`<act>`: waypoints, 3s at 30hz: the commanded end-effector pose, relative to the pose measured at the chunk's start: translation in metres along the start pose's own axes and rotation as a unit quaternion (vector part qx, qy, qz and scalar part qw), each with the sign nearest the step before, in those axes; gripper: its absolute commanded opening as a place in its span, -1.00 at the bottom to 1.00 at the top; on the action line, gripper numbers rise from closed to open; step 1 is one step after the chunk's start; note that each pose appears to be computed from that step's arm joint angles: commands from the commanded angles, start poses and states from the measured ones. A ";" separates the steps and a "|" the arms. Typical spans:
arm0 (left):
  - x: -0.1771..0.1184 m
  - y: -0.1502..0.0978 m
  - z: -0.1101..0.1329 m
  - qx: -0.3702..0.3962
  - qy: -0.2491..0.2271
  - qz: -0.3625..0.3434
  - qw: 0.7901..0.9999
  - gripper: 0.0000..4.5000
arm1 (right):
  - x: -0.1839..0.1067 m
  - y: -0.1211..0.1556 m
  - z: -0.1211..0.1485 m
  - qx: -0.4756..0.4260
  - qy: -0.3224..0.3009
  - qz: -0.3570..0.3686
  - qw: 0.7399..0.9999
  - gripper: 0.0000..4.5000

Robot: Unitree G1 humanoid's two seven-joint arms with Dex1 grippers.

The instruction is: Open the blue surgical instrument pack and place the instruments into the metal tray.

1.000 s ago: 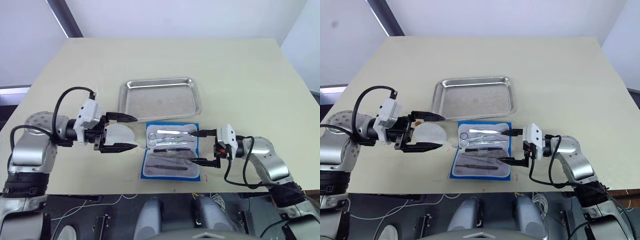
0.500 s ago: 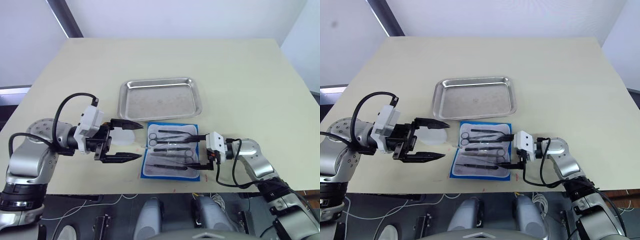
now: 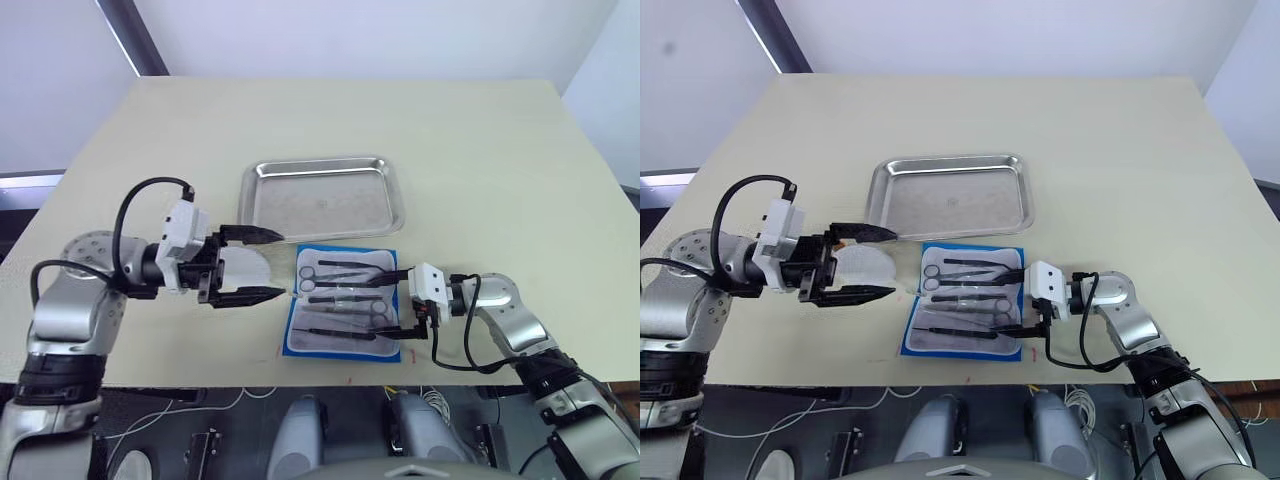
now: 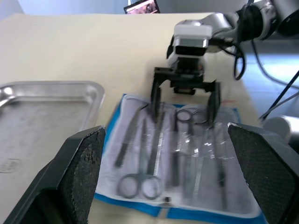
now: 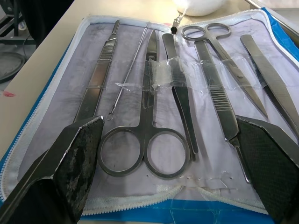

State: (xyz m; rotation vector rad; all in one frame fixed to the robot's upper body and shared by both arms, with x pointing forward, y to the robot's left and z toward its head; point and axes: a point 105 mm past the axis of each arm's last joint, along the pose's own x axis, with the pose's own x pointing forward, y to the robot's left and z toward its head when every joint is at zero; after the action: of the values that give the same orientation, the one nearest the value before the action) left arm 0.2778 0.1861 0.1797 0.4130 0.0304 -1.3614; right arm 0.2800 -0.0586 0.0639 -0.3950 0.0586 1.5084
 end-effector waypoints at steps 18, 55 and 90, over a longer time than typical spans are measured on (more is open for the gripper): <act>0.052 0.042 -0.051 0.017 0.074 -0.073 0.994 0.39 | -0.001 0.005 -0.034 0.043 0.066 -0.004 0.997 1.00; 0.065 0.033 -0.069 0.008 0.072 -0.113 0.991 -0.84 | 0.001 0.005 -0.035 0.045 0.061 -0.016 0.997 1.00; 0.057 0.049 -0.050 0.005 0.077 -0.087 0.993 -0.05 | 0.004 0.006 -0.035 0.048 0.056 -0.019 0.997 1.00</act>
State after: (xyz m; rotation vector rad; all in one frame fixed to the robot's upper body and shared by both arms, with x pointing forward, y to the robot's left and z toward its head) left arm 0.3506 0.1605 0.1222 0.5021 0.2251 -1.4494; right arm 0.2833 -0.0530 0.0629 -0.3820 0.0526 1.4864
